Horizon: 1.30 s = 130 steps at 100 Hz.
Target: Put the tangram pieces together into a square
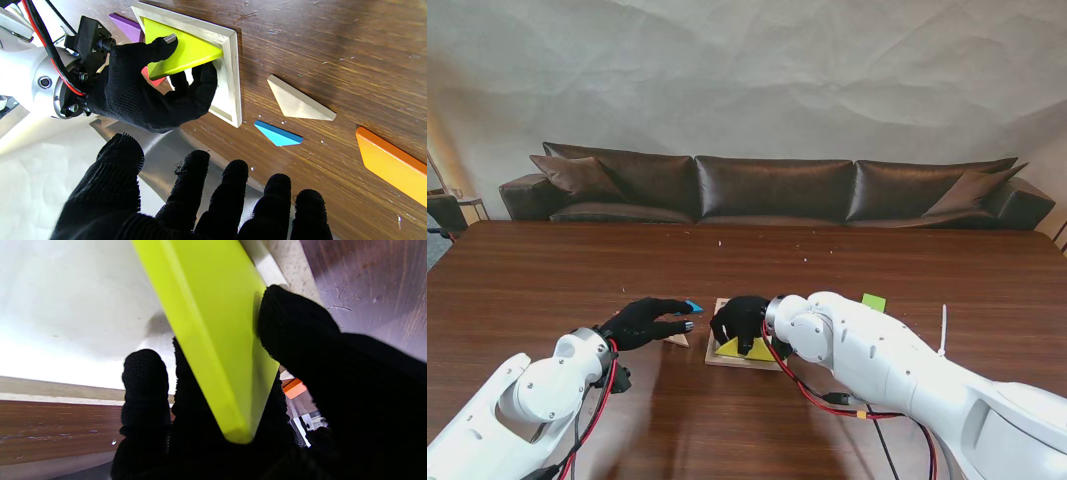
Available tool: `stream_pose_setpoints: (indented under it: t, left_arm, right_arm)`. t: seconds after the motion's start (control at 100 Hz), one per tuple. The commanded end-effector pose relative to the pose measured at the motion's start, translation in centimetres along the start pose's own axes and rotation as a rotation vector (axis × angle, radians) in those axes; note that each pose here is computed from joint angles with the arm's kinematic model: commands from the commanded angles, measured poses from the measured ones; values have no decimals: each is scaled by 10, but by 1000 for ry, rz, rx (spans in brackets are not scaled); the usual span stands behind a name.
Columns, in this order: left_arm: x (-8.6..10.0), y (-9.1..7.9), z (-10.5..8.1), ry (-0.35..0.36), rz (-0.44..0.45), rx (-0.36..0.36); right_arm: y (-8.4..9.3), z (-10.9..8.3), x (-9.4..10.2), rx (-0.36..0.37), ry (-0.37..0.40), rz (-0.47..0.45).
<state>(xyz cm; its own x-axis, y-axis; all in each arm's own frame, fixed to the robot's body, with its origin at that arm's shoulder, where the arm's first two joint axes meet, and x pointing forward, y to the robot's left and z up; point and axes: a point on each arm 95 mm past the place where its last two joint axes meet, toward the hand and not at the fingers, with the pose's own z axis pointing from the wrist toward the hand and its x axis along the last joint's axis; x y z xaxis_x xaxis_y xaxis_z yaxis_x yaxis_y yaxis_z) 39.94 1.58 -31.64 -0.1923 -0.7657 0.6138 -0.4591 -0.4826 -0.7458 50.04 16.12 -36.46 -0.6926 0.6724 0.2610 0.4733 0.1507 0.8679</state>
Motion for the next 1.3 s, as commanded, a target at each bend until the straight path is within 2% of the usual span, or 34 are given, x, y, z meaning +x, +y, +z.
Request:
stream_pose_setpoints:
  t: [0.0, 0.58, 1.29]
  left_arm:
    - [0, 3, 0, 2, -6, -20]
    - [0, 4, 2, 3, -6, -28]
    - [0, 5, 3, 4, -11, -36]
  right_arm:
    - [-6, 1, 4, 16, 8, -3]
    - [-3, -5, 5, -58, -19, -63]
    - [2, -13, 6, -154, -55, -55]
